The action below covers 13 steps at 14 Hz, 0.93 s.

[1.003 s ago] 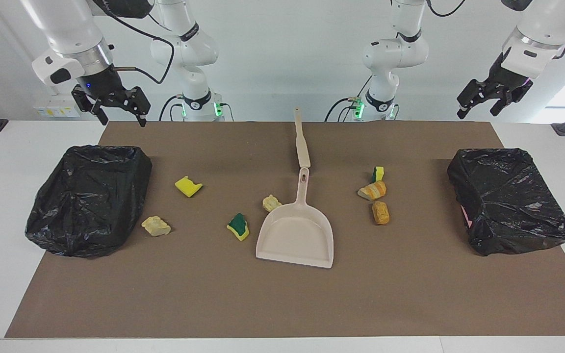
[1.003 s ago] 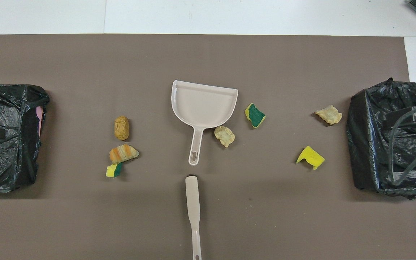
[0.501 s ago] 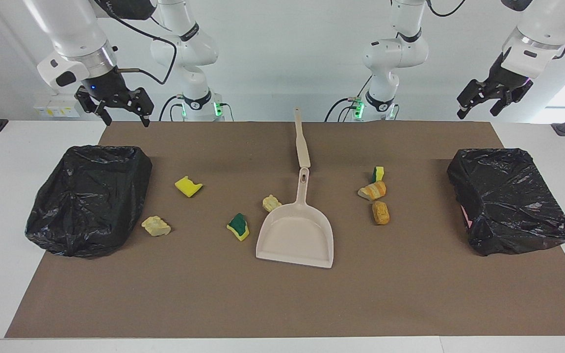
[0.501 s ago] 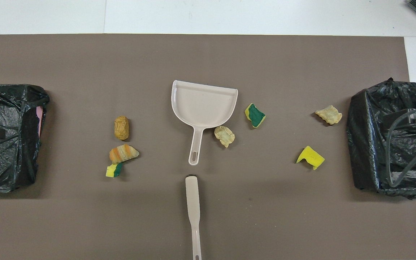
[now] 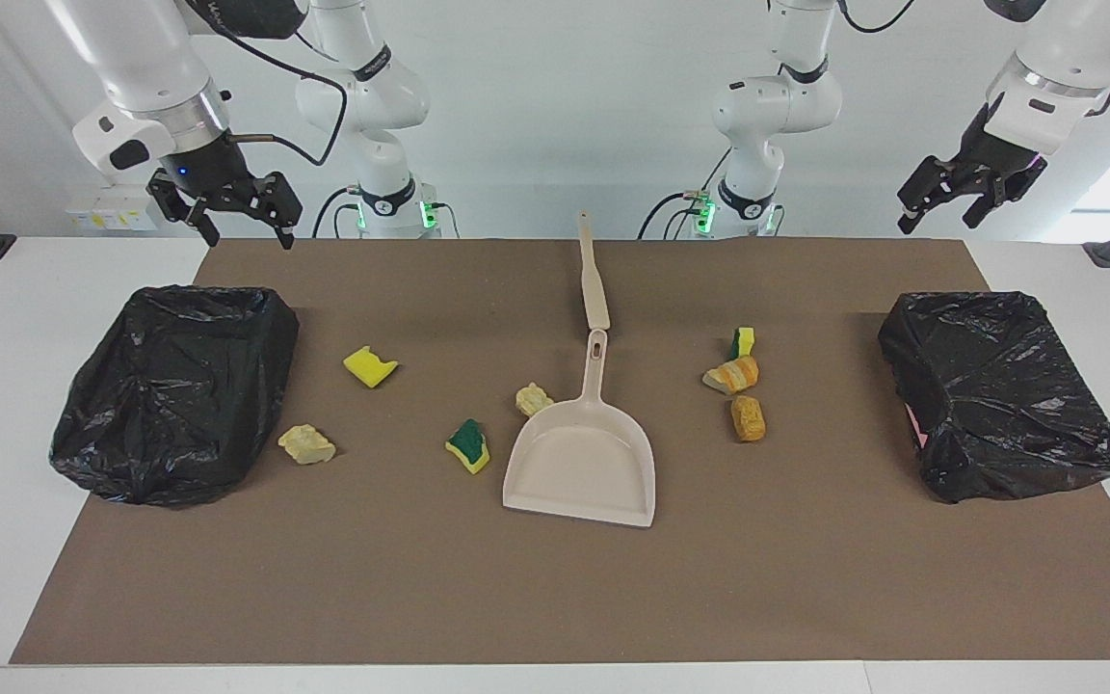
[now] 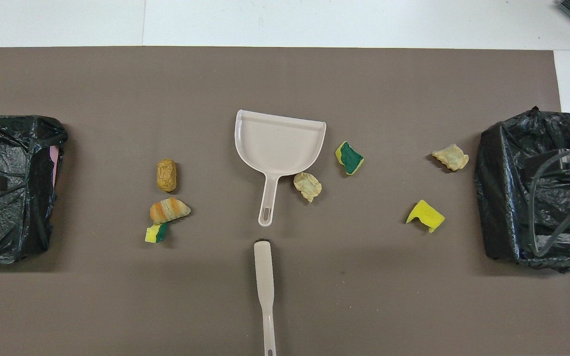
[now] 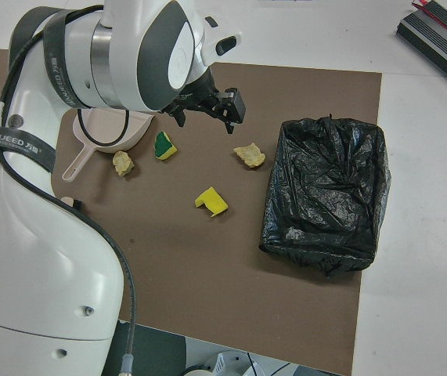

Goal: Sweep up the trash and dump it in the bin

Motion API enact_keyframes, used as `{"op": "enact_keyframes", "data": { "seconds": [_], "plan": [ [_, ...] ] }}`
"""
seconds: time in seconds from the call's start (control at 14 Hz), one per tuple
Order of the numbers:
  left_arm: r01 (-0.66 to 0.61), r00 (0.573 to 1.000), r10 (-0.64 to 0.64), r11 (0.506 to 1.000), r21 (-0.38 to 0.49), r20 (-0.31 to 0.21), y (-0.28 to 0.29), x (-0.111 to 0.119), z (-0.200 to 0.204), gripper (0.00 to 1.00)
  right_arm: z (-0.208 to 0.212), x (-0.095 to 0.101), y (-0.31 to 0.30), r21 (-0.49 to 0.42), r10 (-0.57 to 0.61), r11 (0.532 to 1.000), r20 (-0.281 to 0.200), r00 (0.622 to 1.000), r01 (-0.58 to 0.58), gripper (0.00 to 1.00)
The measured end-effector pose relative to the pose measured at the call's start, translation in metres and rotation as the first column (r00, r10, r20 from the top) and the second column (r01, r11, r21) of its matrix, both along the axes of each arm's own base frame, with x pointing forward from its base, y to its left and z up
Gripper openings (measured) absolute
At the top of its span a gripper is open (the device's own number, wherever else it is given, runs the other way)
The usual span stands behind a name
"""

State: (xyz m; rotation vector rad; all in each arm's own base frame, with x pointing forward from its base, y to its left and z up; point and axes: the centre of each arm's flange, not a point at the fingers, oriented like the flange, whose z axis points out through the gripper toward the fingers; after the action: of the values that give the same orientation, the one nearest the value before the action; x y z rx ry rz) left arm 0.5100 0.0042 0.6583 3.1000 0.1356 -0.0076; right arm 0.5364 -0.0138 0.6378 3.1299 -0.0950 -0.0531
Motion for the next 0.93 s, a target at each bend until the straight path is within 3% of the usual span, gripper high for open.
{"op": "enact_keyframes", "data": {
  "seconds": [0.29,0.5,0.93],
  "plan": [
    [0.046,0.999,-0.046,0.999,0.000,-0.002,-0.025,0.000,-0.001,1.00,0.000,0.000,-0.001,0.000,-0.002,1.000,0.000,1.000,0.002,1.00],
    [0.080,0.997,-0.080,0.997,-0.002,-0.023,-0.088,-0.007,-0.009,1.00,0.000,0.000,-0.001,0.000,-0.001,1.000,0.002,1.000,0.001,1.00],
    [0.107,0.991,-0.104,0.994,0.028,-0.089,-0.243,-0.054,-0.073,1.00,0.000,0.000,0.002,0.000,0.004,1.000,0.001,1.000,-0.004,1.00]
  ]
}}
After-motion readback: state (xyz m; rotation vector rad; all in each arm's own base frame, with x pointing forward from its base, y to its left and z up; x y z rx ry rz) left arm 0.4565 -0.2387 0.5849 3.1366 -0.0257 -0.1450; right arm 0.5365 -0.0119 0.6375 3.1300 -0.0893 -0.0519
